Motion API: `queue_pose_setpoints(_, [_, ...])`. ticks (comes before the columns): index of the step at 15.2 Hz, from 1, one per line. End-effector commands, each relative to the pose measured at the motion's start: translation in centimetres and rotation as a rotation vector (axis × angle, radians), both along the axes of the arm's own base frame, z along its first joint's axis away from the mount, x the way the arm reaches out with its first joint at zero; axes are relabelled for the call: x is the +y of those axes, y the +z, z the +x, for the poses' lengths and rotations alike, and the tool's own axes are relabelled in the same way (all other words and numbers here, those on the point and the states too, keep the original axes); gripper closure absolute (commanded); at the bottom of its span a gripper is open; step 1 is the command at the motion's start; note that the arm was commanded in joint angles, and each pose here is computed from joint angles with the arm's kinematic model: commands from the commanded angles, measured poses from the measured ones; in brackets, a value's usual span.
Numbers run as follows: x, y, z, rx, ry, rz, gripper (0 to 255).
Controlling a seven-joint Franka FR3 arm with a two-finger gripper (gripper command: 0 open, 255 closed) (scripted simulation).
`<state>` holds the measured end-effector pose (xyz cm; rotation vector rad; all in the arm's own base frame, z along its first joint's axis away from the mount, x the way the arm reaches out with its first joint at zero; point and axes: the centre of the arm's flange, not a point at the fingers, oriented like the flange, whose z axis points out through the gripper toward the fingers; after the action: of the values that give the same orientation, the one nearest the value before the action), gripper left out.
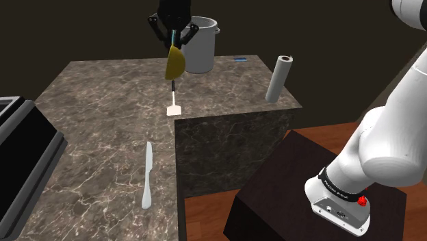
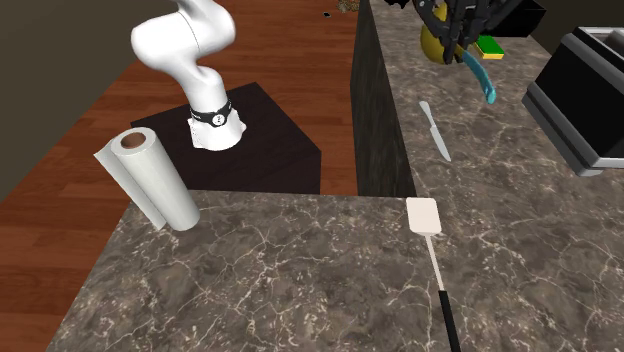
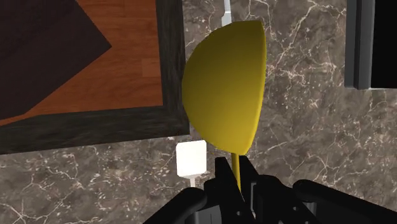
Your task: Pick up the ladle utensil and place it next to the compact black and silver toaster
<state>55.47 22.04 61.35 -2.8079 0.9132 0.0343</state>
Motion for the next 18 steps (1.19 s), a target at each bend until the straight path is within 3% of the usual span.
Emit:
queue_pose_setpoints(1, [2.7, 0.0, -0.6, 0.000, -0.002, 0.001, 255])
queue_pose_setpoints(18, [24.2, 0.0, -6.9, 0.000, -0.002, 0.001, 255])
